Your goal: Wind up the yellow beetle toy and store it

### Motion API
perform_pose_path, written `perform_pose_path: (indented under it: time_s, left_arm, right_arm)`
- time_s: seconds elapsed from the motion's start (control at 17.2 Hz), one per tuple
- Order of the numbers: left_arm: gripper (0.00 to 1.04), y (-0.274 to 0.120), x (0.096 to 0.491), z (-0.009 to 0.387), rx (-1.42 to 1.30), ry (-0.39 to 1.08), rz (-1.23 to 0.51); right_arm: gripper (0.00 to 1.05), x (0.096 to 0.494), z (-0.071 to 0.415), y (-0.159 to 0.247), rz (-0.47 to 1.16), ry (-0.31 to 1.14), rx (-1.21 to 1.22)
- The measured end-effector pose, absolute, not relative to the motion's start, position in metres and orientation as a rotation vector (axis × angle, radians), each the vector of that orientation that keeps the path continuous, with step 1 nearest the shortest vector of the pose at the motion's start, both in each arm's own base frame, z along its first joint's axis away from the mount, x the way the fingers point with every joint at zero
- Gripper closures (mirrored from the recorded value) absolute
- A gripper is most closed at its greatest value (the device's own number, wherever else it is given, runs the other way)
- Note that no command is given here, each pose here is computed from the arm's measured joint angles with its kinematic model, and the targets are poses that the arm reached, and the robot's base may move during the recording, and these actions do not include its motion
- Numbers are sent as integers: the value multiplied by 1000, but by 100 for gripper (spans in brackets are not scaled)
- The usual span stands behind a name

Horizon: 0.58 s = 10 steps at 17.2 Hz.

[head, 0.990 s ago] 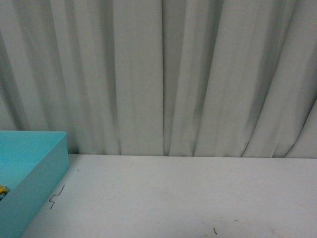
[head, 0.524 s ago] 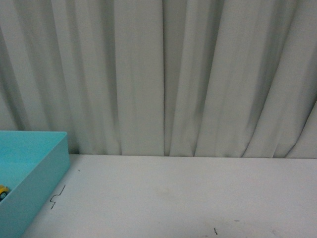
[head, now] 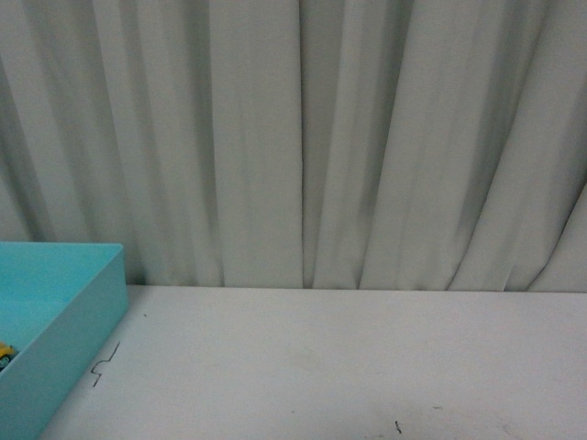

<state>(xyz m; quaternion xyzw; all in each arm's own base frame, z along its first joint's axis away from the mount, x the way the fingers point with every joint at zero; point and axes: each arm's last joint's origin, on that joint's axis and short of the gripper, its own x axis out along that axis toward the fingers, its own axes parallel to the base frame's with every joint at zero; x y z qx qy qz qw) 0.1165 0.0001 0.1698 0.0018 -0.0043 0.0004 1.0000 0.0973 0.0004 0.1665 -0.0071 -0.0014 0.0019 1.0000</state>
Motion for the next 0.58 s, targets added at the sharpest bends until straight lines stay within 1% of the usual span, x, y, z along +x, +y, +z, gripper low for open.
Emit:
perform_pose_path:
  time_s: [0.47,0.52,0.58]
  left_arm:
    - [103,0,108,170,4,-12,1]
    - [103,0,107,168,4,1,1]
    - [103,0,102,163,4,46,-1]
  right_arm:
    - [7,97,167,0,4,-3,-14]
    - [7,97,167,0,4,-3,-14]
    - [7,97,167,0,3,-3,-14]
